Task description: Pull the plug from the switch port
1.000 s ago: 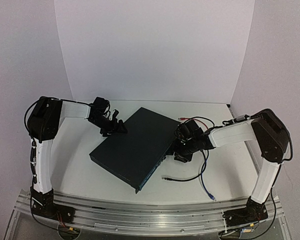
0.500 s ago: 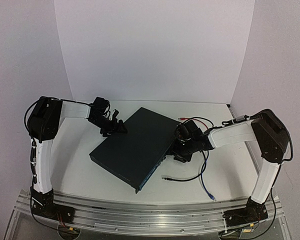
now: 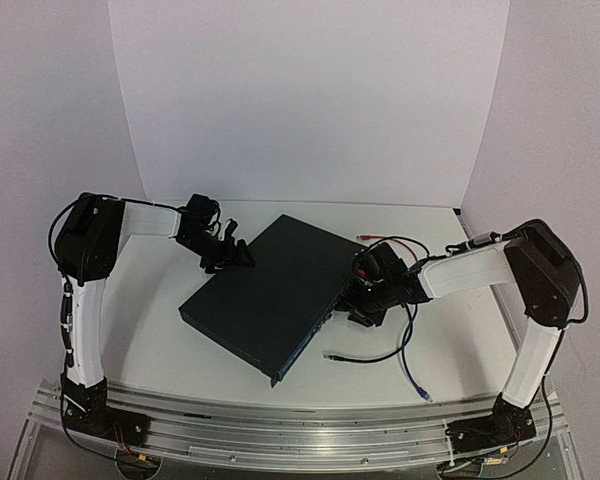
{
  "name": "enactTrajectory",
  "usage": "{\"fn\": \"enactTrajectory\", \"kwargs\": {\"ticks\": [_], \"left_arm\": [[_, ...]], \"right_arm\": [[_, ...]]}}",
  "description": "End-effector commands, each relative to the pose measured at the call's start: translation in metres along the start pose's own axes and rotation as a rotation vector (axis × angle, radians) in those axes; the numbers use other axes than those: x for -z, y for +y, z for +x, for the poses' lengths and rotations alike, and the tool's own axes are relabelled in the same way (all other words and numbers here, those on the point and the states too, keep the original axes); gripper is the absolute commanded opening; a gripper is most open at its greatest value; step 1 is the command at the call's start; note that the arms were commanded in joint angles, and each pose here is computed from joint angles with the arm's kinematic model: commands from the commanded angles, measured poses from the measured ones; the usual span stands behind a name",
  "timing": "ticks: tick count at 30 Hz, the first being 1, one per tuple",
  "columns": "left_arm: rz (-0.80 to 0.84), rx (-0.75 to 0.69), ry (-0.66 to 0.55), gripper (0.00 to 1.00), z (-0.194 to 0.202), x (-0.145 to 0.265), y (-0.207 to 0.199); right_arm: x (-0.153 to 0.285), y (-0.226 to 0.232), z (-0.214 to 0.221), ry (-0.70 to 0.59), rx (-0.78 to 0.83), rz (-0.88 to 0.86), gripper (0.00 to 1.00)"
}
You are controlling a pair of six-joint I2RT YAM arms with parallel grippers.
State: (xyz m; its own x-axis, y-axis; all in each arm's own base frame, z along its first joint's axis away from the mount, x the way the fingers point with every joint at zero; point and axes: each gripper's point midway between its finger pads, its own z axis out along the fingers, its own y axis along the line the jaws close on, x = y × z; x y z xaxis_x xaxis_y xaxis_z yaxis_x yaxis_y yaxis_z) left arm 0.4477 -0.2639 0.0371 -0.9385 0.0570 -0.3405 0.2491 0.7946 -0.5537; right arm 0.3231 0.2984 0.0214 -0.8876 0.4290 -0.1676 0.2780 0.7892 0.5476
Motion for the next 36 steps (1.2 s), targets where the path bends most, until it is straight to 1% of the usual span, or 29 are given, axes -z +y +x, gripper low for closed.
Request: {"fn": "enactTrajectory", "kwargs": {"ticks": [1,7,10,14,18,23,25,28,36], "left_arm": [[-0.063,0.010,0.063,0.83,0.020,-0.011,0.015],[-0.062,0.007,0.060,0.83,0.019,-0.010,0.014],[-0.058,0.006,0.058,0.83,0.018,-0.010,0.013],[-0.051,0.002,0.057,0.83,0.018,-0.010,0.011],[-0.047,-0.002,0.054,0.83,0.017,-0.009,0.010],[-0.053,-0.004,0.054,0.83,0.017,-0.009,0.010],[-0.058,-0.003,0.055,0.83,0.016,-0.008,0.011],[-0.061,-0.007,0.051,0.83,0.015,-0.007,0.011],[-0.065,-0.003,0.058,0.83,0.016,-0.009,0.013]], "right_arm": [[0.007,-0.039,-0.002,-0.026,-0.033,0.157,0.40],[0.006,-0.036,-0.001,-0.004,0.018,0.159,0.40],[0.007,-0.025,-0.002,0.007,0.101,0.131,0.40],[0.016,0.007,-0.008,-0.007,0.399,0.014,0.39],[0.025,0.029,-0.001,-0.009,0.751,-0.111,0.40],[0.023,0.040,0.003,-0.006,1.044,-0.164,0.40],[0.020,0.042,0.001,-0.014,1.109,-0.161,0.40],[0.017,0.043,-0.005,-0.037,1.158,-0.137,0.39],[0.011,0.044,-0.005,-0.028,1.181,-0.135,0.35]]}}
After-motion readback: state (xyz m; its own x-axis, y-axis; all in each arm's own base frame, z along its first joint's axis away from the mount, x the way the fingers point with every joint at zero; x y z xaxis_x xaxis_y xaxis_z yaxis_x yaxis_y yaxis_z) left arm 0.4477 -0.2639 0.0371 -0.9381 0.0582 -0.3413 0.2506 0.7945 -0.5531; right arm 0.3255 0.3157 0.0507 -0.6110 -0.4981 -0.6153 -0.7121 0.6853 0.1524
